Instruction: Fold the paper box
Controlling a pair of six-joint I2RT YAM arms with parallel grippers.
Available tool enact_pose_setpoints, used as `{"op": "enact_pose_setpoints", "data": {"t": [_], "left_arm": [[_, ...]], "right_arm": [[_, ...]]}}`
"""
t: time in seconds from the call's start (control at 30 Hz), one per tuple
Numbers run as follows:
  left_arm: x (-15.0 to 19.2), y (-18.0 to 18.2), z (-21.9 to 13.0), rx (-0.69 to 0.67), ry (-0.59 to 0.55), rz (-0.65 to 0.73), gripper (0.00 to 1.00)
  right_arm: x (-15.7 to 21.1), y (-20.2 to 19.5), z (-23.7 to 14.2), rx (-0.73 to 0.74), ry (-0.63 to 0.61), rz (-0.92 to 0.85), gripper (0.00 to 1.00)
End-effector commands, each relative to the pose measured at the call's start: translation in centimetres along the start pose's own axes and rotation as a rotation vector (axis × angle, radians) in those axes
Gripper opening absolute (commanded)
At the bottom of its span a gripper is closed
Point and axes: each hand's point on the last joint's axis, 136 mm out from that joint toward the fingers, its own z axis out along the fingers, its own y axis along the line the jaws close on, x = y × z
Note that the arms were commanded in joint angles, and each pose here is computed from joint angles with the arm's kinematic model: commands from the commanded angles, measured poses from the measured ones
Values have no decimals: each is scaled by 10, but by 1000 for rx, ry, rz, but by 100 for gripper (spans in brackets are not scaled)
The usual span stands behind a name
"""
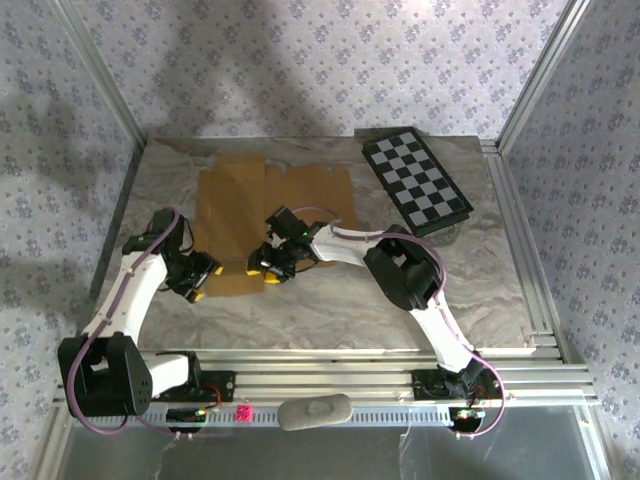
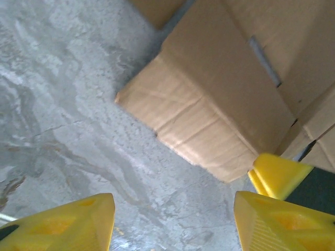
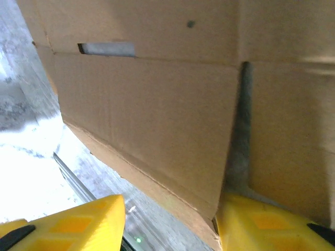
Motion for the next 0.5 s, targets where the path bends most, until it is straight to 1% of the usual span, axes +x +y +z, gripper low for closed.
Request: {"op": "enact_pose_setpoints", "data": {"t": [0.0, 0.07, 0.13, 0.2, 0.23, 0.4, 0.47], "left_arm": [[6, 9, -10, -49, -11, 34, 62], [4, 7, -17, -56, -28, 59, 62], [2, 5, -26, -70, -50, 83, 62], [-1, 0, -37, -72, -69, 96, 62], [-2, -3, -43, -69, -78, 102, 63], [-13, -20, -77, -30, -150, 104, 67], [-18, -26, -88, -7, -179, 89, 69]], "right_arm": [[-8, -5, 10, 16, -26, 37, 44], [-13, -7, 10, 11, -40, 49, 32], [-19, -3, 6, -6, -58, 57, 15], [-25, 5, -2, -23, -90, 53, 2], [-27, 9, -8, -27, -108, 51, 0], [-37, 33, -47, -83, -179, 52, 0], [-40, 41, -69, -105, -204, 50, 0]]}}
